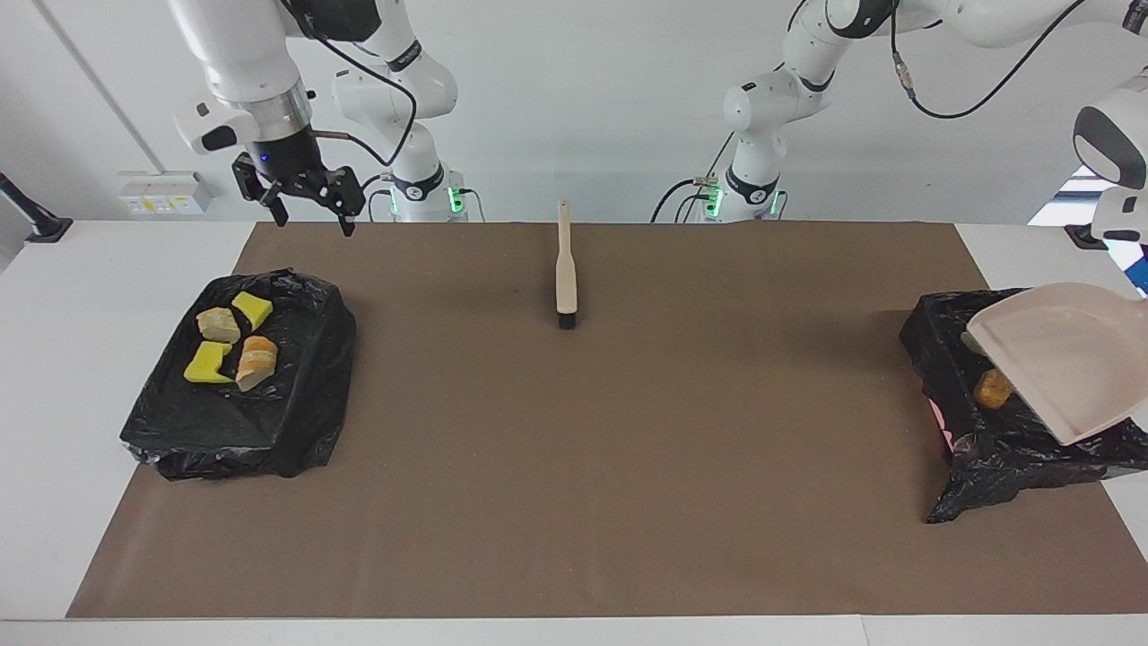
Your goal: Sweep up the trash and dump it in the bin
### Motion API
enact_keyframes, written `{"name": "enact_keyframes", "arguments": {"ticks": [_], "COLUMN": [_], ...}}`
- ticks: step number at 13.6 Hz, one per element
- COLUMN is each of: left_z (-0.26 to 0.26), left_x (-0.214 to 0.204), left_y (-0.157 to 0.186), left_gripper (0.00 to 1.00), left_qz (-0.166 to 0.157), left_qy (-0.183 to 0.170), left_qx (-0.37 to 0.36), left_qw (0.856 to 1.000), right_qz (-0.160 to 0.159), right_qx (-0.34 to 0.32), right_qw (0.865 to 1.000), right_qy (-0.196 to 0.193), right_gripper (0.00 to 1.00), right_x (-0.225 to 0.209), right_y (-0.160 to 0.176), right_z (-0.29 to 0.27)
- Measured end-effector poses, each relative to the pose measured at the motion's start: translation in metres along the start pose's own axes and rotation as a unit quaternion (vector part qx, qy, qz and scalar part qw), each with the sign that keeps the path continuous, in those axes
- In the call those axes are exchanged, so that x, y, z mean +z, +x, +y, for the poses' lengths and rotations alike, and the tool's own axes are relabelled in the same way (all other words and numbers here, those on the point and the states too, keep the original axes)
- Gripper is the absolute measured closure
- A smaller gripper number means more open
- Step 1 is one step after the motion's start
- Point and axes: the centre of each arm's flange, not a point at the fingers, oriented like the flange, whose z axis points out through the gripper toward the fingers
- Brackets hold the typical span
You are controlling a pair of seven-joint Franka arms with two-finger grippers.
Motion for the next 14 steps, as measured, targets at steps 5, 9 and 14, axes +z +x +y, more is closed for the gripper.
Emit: {"name": "enact_keyframes", "arguments": {"ticks": [5,9,14], "left_z": [0.019,0.037,0.068], "left_x": [-0.048,-0.094,-0.158], "left_y": [0.12,0.204,0.309], "left_gripper": [0.67,0.67,0.67], "left_qz": [0.087,0.134,0.19], "left_qy": [-0.037,-0.072,-0.141], "left_qx": [-0.046,-0.16,-0.336], "left_qw": [0.994,0.975,0.912], "right_qz": [-0.004,-0.009,-0.006], "right_qx": [-0.027,-0.026,-0.012], "right_qw": [0.999,0.999,0.999], "right_qy": [0.025,0.041,0.044], "right_gripper": [0.0,0.0,0.0], "right_x": [-0.022,-0.019,-0.018], "right_y": [-0.01,-0.007,-0.004], "right_z": [0.023,0.021,0.038]}}
